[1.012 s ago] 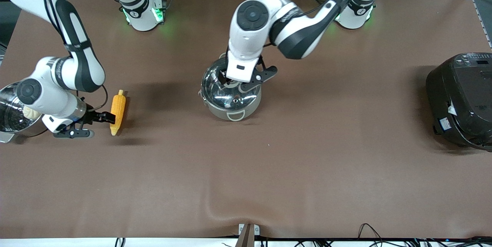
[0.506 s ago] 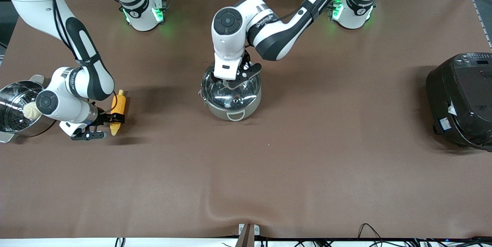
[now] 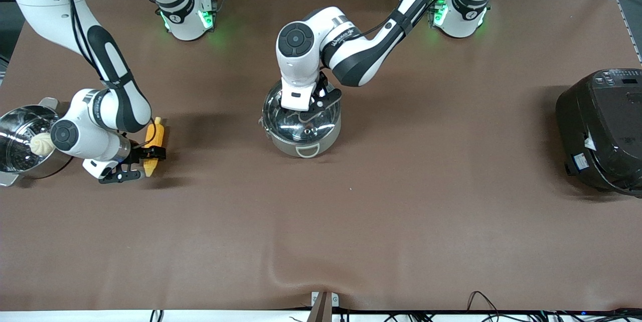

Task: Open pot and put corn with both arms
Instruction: 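Grasp the lid knob with the left gripper while the right gripper grasps the corn, then lift the lid off with the left gripper while the right gripper carries corn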

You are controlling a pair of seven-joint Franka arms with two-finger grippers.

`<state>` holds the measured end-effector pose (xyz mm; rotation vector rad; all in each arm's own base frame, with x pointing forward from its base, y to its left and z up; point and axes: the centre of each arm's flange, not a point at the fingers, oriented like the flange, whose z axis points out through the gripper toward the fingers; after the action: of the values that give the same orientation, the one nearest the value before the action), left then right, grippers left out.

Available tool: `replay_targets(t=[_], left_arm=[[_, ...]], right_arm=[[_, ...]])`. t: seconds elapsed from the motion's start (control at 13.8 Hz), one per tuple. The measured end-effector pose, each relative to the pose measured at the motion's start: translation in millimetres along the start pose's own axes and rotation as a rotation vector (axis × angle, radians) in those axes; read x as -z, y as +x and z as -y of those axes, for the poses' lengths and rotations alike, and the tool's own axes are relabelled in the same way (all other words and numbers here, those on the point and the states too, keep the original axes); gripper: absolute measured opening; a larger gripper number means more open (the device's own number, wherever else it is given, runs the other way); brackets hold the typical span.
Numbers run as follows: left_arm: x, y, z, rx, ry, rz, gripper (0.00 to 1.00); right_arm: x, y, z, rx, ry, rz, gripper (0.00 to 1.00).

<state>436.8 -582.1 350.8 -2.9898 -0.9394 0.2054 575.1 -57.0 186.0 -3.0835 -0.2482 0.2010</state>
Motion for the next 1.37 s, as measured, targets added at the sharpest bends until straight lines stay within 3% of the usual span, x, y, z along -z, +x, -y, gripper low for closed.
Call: replay_targets(t=[0.07,0.22,0.29,0.36,0.51,0.65,0.72,0.87,0.94,1.16,1.37], left_arm=[[-0.7,-3.4,-0.1,-0.005,0.001,0.000,0.88],[-2.4,-6.5,-1.4,-0.009,-0.004,0.000,0.67],[-2.7,-6.3,-2.6,-0.009,-0.009,0.000,0.61],[-4.0,-6.0,-2.9,-0.009,-0.008,0.000,0.60],[-3.6,-5.7,-4.9,-0.008,-0.017,0.000,0.50],[-3.3,-5.6,-5.1,-0.008,-0.018,0.000,0.50],[-2.9,-5.4,-5.2,-0.008,-0.018,0.000,0.50],[4.7,-0.9,-5.4,-0.002,-0.027,-0.002,0.50],[16.3,7.1,-4.1,0.009,-0.037,-0.006,0.50],[78.8,48.6,19.4,0.001,-0.013,-0.018,0.50],[163.2,98.6,69.0,-0.085,0.017,-0.029,0.50]], right_arm=[[-2.8,-1.7,-1.5,0.007,0.002,0.007,1.00],[-13.3,-8.6,-4.8,0.015,0.010,0.031,1.00],[-18.7,-12.6,-7.3,0.014,0.014,0.043,1.00],[-22.4,-16.0,-11.3,0.008,0.018,0.050,0.95],[-23.1,-18.9,-18.3,-0.010,0.031,0.049,0.88],[-22.2,-20.8,-21.7,-0.041,0.058,0.058,0.68],[-22.5,-21.3,-20.9,-0.054,0.075,0.064,0.68],[-23.0,-22.4,-19.5,-0.070,0.093,0.074,0.52],[-23.1,-22.4,-18.8,-0.073,0.097,0.075,0.52],[-24.2,-22.3,-13.5,-0.088,0.106,0.087,0.33],[-10.8,-14.2,-2.2,-0.115,0.122,0.119,0.33]])
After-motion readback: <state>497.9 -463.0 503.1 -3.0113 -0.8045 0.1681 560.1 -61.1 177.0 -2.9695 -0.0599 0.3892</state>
